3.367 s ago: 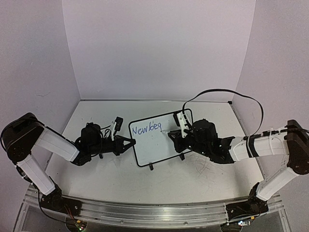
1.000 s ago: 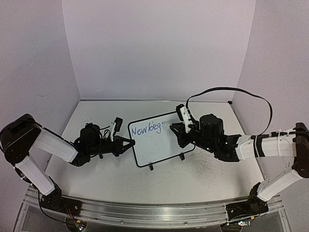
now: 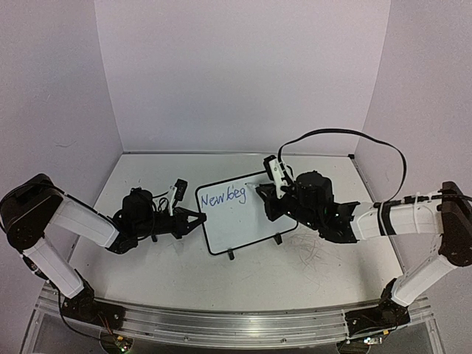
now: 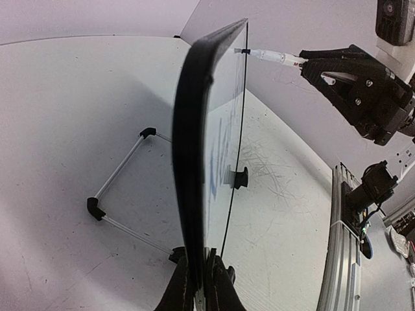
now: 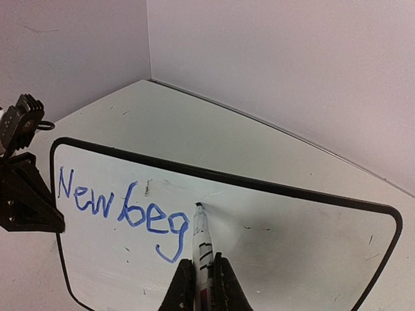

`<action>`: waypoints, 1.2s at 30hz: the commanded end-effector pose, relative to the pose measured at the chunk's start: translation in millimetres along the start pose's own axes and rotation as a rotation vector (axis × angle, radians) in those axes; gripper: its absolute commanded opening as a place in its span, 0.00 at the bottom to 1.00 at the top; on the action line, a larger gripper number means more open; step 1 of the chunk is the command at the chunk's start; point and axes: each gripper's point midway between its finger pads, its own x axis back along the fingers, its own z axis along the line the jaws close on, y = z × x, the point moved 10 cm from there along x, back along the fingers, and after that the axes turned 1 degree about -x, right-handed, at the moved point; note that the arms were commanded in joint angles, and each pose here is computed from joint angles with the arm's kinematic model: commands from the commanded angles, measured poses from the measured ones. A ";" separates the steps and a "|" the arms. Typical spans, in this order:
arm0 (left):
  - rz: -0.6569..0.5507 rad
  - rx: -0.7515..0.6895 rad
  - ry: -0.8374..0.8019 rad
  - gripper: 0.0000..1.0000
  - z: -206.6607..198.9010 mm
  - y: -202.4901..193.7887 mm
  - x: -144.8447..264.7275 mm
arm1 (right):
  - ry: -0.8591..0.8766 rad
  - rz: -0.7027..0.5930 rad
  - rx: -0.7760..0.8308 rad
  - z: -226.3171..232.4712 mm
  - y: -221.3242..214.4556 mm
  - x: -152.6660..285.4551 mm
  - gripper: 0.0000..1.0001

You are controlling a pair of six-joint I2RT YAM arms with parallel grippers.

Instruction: Write a sentence on the whiteboard

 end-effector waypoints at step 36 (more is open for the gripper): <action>0.092 0.016 0.083 0.00 9.3 -20.0 5.5 | -0.014 0.006 -0.050 1.0 -0.3 -4.1 0.00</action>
